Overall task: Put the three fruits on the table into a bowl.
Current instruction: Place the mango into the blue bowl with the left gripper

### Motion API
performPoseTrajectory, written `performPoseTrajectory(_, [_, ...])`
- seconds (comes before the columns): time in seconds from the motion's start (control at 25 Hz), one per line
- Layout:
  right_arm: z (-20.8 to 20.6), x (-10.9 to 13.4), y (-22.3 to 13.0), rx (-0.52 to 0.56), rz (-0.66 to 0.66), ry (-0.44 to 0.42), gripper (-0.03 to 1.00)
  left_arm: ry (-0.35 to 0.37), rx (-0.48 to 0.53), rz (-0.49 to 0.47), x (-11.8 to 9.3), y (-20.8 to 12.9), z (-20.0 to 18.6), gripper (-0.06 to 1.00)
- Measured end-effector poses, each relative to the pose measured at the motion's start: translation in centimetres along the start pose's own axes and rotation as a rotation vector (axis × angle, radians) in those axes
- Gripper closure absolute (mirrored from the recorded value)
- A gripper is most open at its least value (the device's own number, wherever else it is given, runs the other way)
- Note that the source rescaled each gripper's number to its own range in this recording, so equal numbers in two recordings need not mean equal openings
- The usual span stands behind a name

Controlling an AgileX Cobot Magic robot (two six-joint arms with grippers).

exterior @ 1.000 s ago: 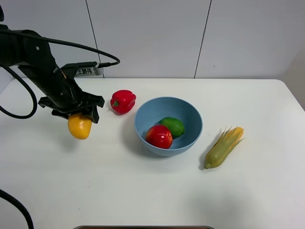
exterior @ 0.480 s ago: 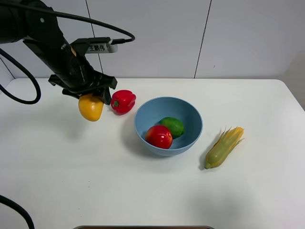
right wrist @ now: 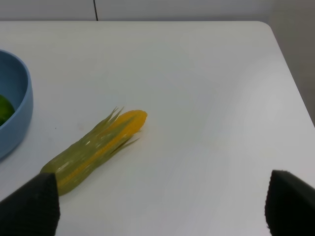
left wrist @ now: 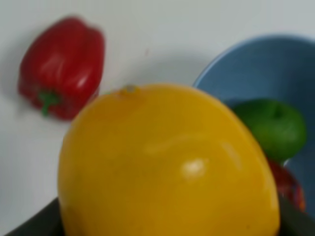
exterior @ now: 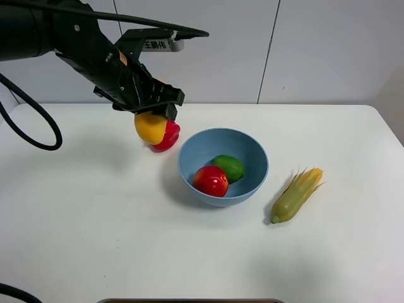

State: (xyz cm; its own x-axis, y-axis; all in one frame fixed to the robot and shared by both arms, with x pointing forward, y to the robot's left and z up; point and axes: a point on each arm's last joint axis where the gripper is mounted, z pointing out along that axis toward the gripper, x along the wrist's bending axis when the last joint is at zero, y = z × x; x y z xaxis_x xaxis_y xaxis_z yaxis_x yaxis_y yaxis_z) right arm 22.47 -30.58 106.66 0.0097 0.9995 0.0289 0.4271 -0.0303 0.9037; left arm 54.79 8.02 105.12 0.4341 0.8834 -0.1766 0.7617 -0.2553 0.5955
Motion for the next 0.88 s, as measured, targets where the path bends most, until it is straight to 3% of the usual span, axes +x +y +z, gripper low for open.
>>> performPoseTrajectory(0.52, [0.0, 0.0, 0.0, 0.000, 0.000, 0.000, 0.38, -0.075, -0.130, 0.051, -3.3, -0.1, 4.9, 0.94])
performPoseTrajectory(0.88, [0.0, 0.0, 0.0, 0.000, 0.000, 0.000, 0.38, -0.082, -0.145, 0.033, -3.4, -0.8, 8.0, 0.94])
